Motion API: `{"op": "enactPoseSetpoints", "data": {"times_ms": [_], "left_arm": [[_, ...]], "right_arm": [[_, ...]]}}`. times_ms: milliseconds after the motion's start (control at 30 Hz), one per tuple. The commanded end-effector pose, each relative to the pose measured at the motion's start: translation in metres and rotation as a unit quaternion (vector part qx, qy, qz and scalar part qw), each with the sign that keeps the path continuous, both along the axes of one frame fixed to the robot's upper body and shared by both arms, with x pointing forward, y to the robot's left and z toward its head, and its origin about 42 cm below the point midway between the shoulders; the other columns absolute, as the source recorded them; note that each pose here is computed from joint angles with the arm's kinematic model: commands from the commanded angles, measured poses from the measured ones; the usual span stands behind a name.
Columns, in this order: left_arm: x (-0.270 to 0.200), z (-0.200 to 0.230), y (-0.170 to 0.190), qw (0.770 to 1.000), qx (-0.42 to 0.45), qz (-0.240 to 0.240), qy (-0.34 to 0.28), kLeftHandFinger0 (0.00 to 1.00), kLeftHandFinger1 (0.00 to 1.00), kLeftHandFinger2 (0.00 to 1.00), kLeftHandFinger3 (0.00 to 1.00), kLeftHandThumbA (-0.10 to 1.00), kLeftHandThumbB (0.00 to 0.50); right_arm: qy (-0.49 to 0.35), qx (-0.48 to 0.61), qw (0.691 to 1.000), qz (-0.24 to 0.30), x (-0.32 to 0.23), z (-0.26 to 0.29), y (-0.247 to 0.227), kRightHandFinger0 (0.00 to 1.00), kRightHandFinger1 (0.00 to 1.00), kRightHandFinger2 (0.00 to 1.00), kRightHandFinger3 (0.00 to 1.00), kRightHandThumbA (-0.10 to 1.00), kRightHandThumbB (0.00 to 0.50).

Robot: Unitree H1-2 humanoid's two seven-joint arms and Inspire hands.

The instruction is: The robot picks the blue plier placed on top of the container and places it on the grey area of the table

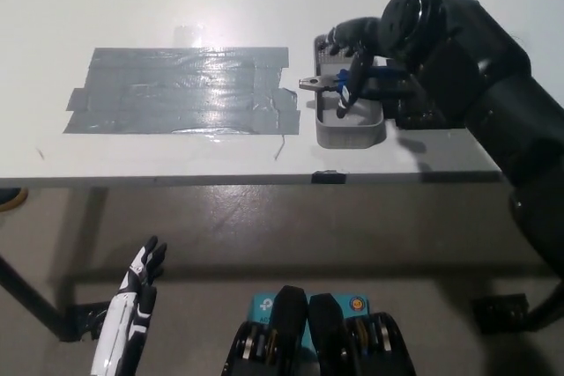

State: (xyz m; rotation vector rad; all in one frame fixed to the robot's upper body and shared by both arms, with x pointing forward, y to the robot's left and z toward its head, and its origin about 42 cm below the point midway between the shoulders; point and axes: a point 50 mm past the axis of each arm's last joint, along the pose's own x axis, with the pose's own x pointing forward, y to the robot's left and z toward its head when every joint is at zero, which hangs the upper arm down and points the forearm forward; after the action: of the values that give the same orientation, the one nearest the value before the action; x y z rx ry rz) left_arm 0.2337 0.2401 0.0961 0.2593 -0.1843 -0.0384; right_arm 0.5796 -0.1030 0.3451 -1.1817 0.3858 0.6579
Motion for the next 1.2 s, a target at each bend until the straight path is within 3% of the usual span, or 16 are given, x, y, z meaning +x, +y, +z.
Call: {"op": "enactPoseSetpoints", "data": {"times_ms": [0, 167, 300, 700, 833, 867, 933, 1167], "left_arm": [[-0.008, 0.007, 0.002, 1.0, 0.002, 0.006, -0.023, 1.0, 1.0, 1.0, 1.0, 1.0, 0.093], [-0.01, 0.006, 0.002, 1.0, 0.0, 0.01, -0.021, 1.0, 1.0, 1.0, 1.0, 1.0, 0.123], [-0.009, 0.006, 0.002, 1.0, -0.007, 0.006, -0.027, 1.0, 1.0, 1.0, 1.0, 1.0, 0.119], [-0.007, 0.005, 0.003, 0.999, -0.012, 0.005, -0.029, 1.0, 1.0, 1.0, 1.0, 1.0, 0.154], [-0.009, 0.004, 0.002, 1.0, -0.013, 0.002, -0.027, 1.0, 1.0, 1.0, 1.0, 1.0, 0.154], [-0.007, 0.005, 0.002, 0.999, -0.019, 0.001, -0.029, 1.0, 1.0, 1.0, 1.0, 1.0, 0.147], [-0.01, 0.004, 0.003, 0.999, -0.025, 0.001, -0.024, 1.0, 1.0, 1.0, 1.0, 1.0, 0.153], [-0.014, 0.004, 0.002, 1.0, -0.016, 0.007, -0.023, 1.0, 1.0, 1.0, 1.0, 1.0, 0.15]], "right_arm": [[-0.041, -0.019, 0.998, 0.033, 0.002, 0.039, 0.021, 1.0, 1.0, 1.0, 1.0, 1.0, 0.248], [-0.041, -0.026, 0.999, 0.022, 0.004, 0.038, 0.019, 1.0, 1.0, 1.0, 1.0, 1.0, 0.238], [-0.047, -0.034, 0.998, 0.021, 0.006, 0.043, 0.017, 1.0, 1.0, 1.0, 1.0, 1.0, 0.232], [-0.051, -0.037, 0.998, 0.012, 0.007, 0.036, 0.018, 1.0, 1.0, 1.0, 1.0, 1.0, 0.252], [-0.069, -0.05, 0.996, 0.014, 0.008, 0.043, 0.015, 1.0, 1.0, 1.0, 1.0, 1.0, 0.204], [-0.076, -0.055, 0.996, 0.006, 0.009, 0.049, 0.016, 1.0, 1.0, 1.0, 1.0, 1.0, 0.257], [-0.081, -0.062, 0.995, 0.006, 0.01, 0.051, 0.017, 1.0, 1.0, 1.0, 1.0, 1.0, 0.29], [-0.088, -0.053, 0.995, 0.009, 0.01, 0.059, 0.02, 1.0, 1.0, 1.0, 1.0, 1.0, 0.296]]}}
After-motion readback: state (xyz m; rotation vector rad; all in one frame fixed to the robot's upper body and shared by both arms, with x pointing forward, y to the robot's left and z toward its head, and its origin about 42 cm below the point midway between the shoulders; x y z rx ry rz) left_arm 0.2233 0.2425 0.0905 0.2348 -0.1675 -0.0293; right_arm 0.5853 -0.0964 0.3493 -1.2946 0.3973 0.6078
